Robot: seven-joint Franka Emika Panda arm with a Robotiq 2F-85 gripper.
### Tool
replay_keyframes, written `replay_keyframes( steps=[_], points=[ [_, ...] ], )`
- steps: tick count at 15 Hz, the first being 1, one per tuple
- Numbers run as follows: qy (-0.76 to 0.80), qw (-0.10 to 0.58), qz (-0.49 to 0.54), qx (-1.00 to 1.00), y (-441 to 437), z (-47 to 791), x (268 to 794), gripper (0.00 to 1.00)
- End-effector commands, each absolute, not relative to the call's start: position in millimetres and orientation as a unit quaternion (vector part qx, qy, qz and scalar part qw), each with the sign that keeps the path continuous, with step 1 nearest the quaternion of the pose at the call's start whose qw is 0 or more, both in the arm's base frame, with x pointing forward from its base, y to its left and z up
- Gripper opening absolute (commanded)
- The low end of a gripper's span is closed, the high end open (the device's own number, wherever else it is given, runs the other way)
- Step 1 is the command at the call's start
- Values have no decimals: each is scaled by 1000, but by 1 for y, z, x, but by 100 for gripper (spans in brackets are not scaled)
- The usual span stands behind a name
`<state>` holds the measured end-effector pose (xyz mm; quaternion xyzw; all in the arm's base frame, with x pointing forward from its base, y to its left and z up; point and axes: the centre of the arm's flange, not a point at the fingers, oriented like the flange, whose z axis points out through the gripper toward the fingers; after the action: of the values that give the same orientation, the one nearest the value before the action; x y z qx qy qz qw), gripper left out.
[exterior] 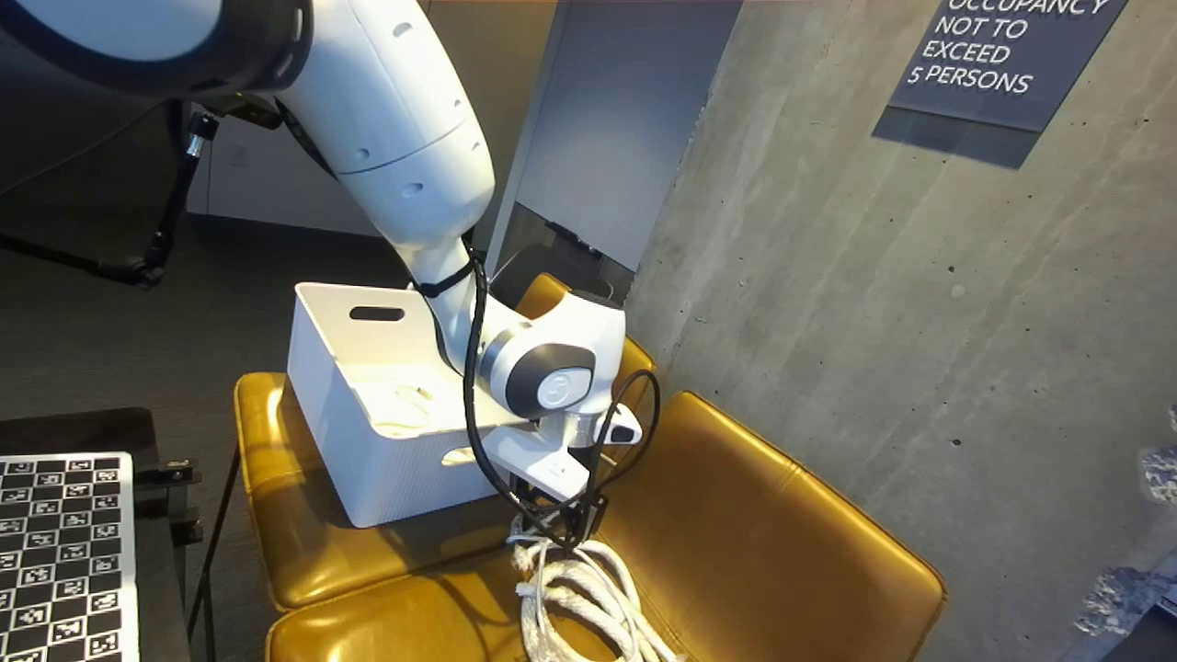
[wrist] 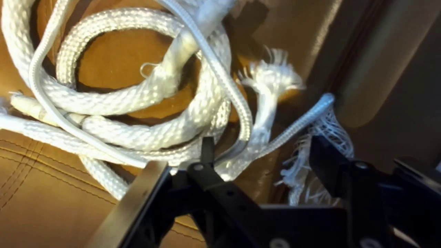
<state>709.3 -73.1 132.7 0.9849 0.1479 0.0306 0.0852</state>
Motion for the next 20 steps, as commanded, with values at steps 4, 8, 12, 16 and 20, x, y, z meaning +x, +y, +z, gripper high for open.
replay_keyframes(
  steps=[4, 8, 12, 16, 20],
  points=[
    [152, 117, 25, 981, -48, 144, 704, 76],
    [147, 138, 12, 979, -60, 170, 678, 79],
    [139, 142, 8, 980, -92, 196, 659, 76],
    [135, 113, 18, 984, -109, 212, 654, 75],
    [161, 89, 18, 983, -104, 202, 654, 75]
  ],
)
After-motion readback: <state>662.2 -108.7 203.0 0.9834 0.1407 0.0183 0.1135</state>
